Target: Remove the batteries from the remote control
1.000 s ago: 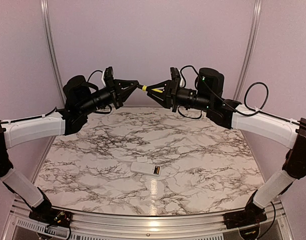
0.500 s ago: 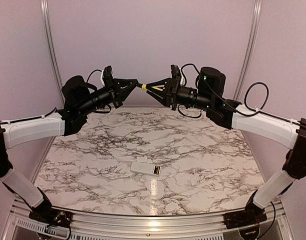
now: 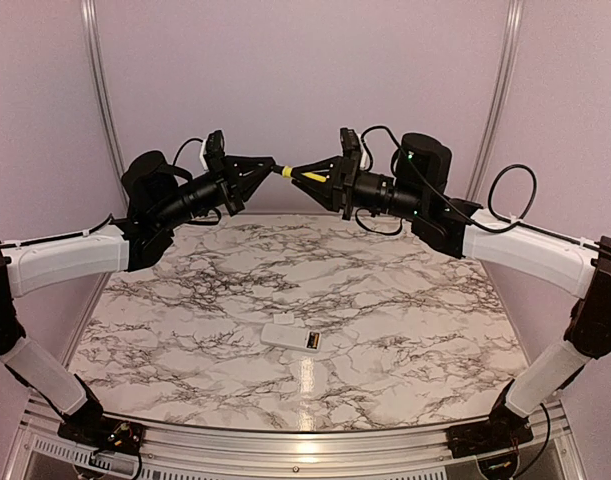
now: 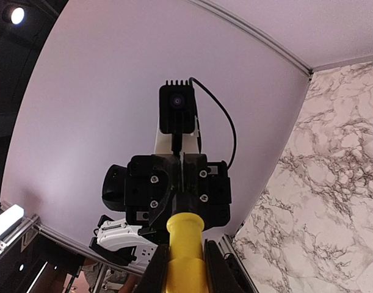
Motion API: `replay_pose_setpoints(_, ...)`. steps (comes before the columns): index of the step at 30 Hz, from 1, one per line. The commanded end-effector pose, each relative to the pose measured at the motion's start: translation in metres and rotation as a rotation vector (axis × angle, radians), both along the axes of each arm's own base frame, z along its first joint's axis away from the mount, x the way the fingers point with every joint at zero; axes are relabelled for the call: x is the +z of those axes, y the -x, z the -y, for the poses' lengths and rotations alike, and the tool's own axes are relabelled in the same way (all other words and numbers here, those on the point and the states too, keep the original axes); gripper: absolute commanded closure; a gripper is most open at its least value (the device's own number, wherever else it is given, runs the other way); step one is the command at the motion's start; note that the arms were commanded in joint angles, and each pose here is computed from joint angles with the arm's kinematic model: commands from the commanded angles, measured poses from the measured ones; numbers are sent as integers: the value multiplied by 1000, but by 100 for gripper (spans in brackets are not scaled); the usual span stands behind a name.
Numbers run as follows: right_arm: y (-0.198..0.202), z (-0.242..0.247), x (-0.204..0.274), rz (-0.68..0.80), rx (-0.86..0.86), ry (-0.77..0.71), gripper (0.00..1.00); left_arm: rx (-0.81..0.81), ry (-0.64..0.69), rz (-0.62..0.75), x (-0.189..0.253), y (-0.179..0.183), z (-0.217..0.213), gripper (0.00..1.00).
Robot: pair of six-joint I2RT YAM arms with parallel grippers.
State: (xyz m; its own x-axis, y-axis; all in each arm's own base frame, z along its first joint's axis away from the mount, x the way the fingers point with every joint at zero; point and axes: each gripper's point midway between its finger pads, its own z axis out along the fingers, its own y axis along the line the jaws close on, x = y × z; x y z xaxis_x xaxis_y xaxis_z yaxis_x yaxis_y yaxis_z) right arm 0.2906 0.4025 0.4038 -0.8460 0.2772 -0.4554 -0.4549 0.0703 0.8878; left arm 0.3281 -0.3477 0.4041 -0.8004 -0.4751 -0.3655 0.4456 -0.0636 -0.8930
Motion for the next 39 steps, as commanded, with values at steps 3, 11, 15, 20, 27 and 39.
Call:
replay_pose_setpoints(3, 21, 6, 48, 104, 18, -53, 100, 32, -123, -82, -54, -20, 1, 62)
replay_pose_setpoints(11, 10, 14, 16, 32, -71, 87, 100, 67, -155, -44, -53, -14, -12, 8)
replay_pose_setpoints(15, 5, 22, -3, -17, -116, 178, 100, 116, -253, 3, -57, -12, -21, 1)
replay_pose_setpoints(20, 1, 36, -32, -85, -170, 343, 100, 202, -475, 68, -71, -9, -40, 1)
replay_pose_setpoints(27, 10, 62, -79, -142, -196, 574, 100, 321, -852, 146, -123, -12, -79, 1)
replay_pose_setpoints(39, 35, 107, -124, -211, -218, 749, 100, 77, -1149, 582, -174, -4, -62, 7)
